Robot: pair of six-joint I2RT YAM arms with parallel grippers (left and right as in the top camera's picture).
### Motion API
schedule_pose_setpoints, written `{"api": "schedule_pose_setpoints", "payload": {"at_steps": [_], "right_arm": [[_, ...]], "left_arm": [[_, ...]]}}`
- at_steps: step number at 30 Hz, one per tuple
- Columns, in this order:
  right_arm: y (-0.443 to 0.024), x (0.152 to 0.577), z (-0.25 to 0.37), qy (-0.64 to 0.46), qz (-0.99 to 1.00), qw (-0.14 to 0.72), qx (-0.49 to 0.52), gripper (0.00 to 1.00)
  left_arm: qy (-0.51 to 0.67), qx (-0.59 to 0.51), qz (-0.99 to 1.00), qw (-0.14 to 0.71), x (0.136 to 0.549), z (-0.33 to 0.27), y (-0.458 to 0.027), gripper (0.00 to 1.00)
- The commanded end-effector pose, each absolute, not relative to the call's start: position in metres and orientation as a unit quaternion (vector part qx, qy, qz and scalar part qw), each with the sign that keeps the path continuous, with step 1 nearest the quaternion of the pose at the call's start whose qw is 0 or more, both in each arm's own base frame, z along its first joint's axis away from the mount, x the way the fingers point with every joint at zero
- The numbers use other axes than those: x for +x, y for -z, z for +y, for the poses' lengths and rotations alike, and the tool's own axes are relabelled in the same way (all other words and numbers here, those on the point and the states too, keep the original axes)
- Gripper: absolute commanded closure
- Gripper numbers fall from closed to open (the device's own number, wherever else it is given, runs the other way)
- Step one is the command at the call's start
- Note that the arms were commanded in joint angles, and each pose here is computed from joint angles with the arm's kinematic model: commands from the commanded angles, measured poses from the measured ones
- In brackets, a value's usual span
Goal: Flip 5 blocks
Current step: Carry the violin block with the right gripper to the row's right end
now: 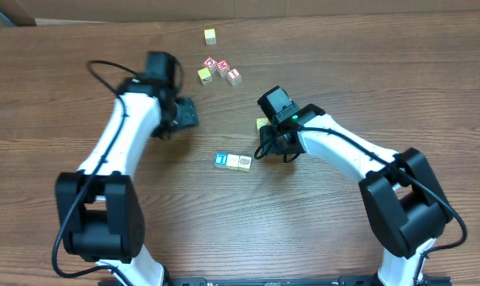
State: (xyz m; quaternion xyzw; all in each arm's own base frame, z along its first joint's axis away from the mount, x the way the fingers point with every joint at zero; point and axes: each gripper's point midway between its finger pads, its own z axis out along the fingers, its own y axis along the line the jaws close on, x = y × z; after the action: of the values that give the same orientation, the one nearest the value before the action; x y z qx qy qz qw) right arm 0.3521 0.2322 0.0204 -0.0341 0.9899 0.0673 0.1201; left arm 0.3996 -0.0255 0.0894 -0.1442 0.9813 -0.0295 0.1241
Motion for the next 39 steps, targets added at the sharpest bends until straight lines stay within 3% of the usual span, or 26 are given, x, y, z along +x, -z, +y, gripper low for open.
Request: {"api": "schedule_pose_setpoints", "payload": {"at_steps": [1, 5, 11, 19, 24, 39], "right_arm": [[-0.011, 0.357, 0.227, -0.048, 0.99, 0.127, -0.035, 0.41], [-0.006, 0.356, 0.227, -0.045, 0.991, 0.122, -0.035, 0.58], [-0.04, 0.363, 0.232, -0.058, 0.988, 0.14, -0.032, 0.73], [-0.082, 0.333, 0.248, -0.116, 0.988, 0.107, -0.006, 0.74], [-0.071, 0.303, 0.255, -0.103, 0.992, 0.065, 0.026, 0.76], [-0.026, 0.28, 0.263, -0.08, 0.992, 0.095, 0.038, 0.76]], "left_arm": [[0.036, -0.168, 0.977, 0.131, 0.406, -0.014, -0.097, 0.0], [0.034, -0.178, 0.975, 0.13, 0.406, -0.006, -0.096, 0.0], [0.034, -0.178, 0.975, 0.127, 0.405, -0.006, -0.096, 0.0], [0.034, -0.178, 0.975, 0.127, 0.405, -0.006, -0.096, 0.0], [0.034, -0.178, 0.975, 0.127, 0.405, -0.006, -0.096, 0.0], [0.034, -0.178, 0.975, 0.127, 0.405, -0.006, -0.096, 0.0]]}}
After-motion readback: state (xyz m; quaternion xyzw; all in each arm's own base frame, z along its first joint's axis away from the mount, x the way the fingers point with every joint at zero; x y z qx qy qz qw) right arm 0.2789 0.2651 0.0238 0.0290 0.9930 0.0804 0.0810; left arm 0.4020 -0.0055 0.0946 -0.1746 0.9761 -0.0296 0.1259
